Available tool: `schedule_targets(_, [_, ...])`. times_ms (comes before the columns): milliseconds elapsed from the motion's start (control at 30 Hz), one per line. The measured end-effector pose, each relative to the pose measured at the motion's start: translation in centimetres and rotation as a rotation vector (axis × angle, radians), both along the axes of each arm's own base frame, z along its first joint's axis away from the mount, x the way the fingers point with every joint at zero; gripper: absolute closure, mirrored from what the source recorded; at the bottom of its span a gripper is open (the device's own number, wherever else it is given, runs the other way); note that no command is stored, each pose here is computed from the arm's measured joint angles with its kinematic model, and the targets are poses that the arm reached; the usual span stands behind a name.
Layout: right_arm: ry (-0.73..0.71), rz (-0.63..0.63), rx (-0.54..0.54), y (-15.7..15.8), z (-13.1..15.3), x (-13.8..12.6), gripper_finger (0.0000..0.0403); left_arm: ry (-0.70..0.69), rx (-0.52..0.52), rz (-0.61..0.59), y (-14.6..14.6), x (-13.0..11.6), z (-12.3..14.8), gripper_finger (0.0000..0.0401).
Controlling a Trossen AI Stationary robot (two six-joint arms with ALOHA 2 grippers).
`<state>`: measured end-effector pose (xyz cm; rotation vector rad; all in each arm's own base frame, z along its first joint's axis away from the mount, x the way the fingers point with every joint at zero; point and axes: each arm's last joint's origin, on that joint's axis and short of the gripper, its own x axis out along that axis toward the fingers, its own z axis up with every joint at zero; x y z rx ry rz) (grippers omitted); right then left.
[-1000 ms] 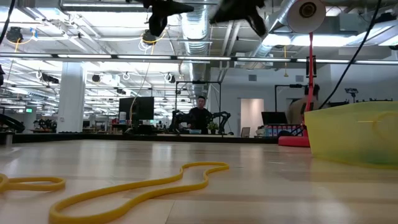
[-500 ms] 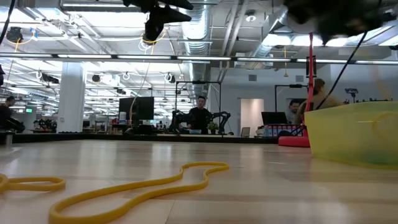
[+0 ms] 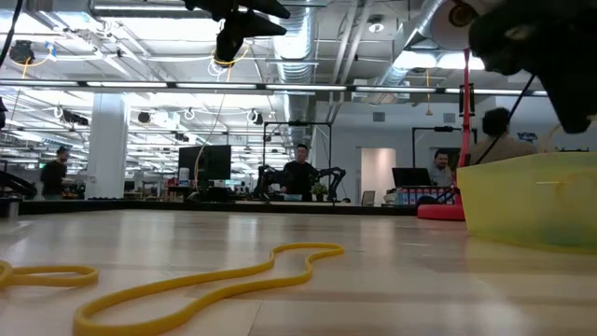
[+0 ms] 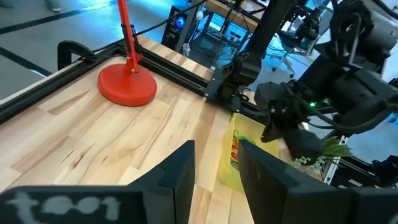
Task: Pick and place items into bin
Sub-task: Put the yellow rubber band into the yellow bin
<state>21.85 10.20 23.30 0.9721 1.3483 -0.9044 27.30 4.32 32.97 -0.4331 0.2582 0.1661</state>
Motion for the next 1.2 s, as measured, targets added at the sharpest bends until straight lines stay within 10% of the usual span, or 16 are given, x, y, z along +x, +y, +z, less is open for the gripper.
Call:
schedule_targets(833, [-0.430, 0.183, 0.031, -3.6, 2.9, 5.6, 0.0275, 0.419, -0.049, -0.453, -6.0, -1.8, -3.6, 0.0291])
schedule_targets(1200, [-0.857, 0.460, -0.179, -7.2, 6.2, 9.4, 0.0278, 0.527, -0.234, -0.342, -10.8, -2.9, -5.4, 0.0291])
